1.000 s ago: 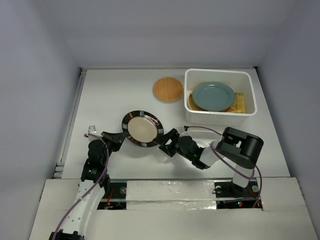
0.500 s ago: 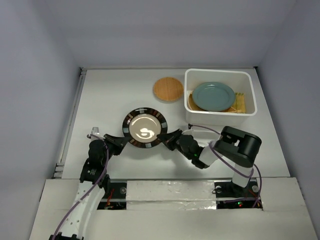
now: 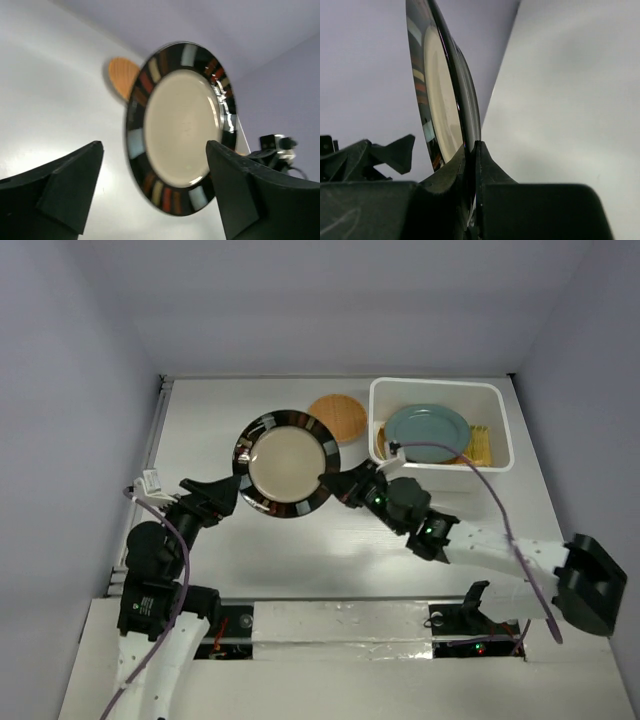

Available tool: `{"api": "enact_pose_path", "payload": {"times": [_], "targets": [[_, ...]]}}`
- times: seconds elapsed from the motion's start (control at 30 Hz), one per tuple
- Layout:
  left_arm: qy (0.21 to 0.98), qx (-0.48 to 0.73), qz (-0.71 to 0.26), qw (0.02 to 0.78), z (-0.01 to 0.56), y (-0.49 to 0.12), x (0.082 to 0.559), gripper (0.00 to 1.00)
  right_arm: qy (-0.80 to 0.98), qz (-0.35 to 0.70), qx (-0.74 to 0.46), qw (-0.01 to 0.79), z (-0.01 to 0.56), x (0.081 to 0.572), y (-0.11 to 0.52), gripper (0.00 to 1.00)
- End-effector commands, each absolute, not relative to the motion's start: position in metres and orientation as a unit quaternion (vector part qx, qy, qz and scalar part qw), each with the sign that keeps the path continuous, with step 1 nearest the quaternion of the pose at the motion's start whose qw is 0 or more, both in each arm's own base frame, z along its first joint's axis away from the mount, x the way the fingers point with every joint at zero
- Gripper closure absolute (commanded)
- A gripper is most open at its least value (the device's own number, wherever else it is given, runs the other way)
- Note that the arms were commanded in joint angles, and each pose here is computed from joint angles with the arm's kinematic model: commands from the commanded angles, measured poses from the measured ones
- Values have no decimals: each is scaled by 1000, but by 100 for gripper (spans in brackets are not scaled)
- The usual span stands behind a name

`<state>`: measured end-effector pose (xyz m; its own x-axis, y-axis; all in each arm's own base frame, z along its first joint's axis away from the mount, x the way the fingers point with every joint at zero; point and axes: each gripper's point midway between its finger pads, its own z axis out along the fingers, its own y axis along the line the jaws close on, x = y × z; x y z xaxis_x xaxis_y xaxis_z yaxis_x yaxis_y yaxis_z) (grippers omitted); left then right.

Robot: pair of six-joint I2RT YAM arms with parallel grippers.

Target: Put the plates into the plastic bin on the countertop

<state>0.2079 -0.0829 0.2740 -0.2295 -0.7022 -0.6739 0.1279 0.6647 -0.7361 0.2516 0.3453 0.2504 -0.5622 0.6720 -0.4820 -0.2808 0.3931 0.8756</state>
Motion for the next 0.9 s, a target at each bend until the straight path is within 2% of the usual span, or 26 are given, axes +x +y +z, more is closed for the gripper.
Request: {"api": "enact_pose_path", "payload": {"times": [0.0, 0.07, 0.1, 0.27, 0.4, 0.47, 0.67, 0.73, 0.87], "targets": [[686, -164, -309, 638, 300, -71, 206, 16, 608, 531, 146, 571, 365, 278, 284, 100], [686, -149, -309, 641, 304, -74, 207, 11, 611, 511, 146, 587, 373, 288, 258, 100], [687, -143, -308, 643, 306, -75, 207, 11, 592, 493, 160, 618, 393, 300, 227, 100], [708, -101, -312, 625, 292, -89, 215, 11, 609, 420, 164, 652, 399, 326, 159, 100], [723, -98, -336, 596, 271, -102, 227, 18, 622, 364, 184, 668, 389, 347, 110, 100], [723, -100, -351, 586, 268, -108, 232, 35, 637, 347, 192, 661, 375, 361, 90, 100], [726, -104, -376, 567, 252, -119, 245, 60, 675, 336, 209, 622, 332, 390, 62, 100], [725, -105, -398, 553, 244, -128, 251, 74, 688, 325, 218, 611, 318, 397, 57, 100], [736, -115, -409, 527, 224, -144, 266, 78, 710, 309, 234, 588, 292, 407, 45, 100]]}}
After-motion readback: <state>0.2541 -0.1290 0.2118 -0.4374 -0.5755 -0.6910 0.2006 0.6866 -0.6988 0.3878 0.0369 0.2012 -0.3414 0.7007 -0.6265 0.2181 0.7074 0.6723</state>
